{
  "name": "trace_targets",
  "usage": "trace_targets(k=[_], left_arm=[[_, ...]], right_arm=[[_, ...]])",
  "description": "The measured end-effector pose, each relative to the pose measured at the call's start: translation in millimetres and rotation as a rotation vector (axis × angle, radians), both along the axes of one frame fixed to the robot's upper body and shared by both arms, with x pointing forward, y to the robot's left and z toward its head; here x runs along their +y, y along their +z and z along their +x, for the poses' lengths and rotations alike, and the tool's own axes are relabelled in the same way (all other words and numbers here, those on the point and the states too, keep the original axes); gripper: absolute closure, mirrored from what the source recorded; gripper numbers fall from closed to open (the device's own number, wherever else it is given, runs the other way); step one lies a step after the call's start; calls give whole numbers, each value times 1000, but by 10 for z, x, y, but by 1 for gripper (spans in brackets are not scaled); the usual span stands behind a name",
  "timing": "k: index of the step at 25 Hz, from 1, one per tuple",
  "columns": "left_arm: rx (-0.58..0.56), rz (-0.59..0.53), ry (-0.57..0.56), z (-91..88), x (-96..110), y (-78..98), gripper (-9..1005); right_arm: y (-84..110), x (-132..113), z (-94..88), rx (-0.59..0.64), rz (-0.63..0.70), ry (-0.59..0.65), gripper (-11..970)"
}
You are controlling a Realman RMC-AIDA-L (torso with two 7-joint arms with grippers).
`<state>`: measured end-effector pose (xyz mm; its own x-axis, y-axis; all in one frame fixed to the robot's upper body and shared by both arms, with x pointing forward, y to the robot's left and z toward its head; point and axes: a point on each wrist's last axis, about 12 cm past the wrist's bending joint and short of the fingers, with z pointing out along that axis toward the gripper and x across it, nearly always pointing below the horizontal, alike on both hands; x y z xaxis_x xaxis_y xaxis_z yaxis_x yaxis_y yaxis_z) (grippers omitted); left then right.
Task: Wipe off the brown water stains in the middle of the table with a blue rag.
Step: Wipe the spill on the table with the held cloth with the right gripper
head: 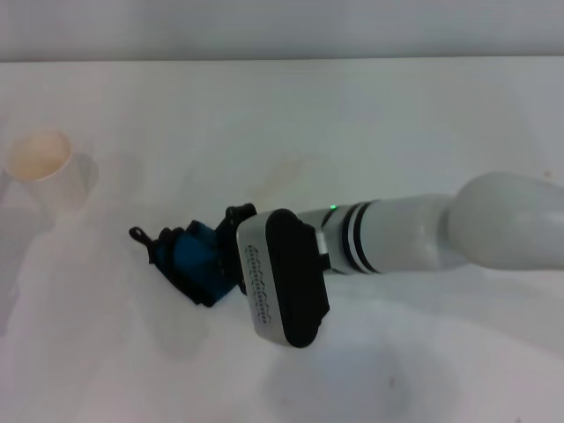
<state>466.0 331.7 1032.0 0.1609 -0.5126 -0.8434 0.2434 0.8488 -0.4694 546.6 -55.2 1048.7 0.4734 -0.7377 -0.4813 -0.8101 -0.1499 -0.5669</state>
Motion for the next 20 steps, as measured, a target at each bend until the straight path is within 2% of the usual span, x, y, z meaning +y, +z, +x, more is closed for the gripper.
trace_targets(k=[6, 10, 20], left_arm=[[0, 0, -1, 9, -5, 3, 109], [0, 1, -1, 10, -5, 3, 109], [-1, 1, -2, 11, -5, 4, 108]], right_arm=[[77, 22, 207, -87, -65, 33, 888], [88, 0, 277, -129, -97, 51, 889], [79, -199, 542, -243, -205, 36, 888]])
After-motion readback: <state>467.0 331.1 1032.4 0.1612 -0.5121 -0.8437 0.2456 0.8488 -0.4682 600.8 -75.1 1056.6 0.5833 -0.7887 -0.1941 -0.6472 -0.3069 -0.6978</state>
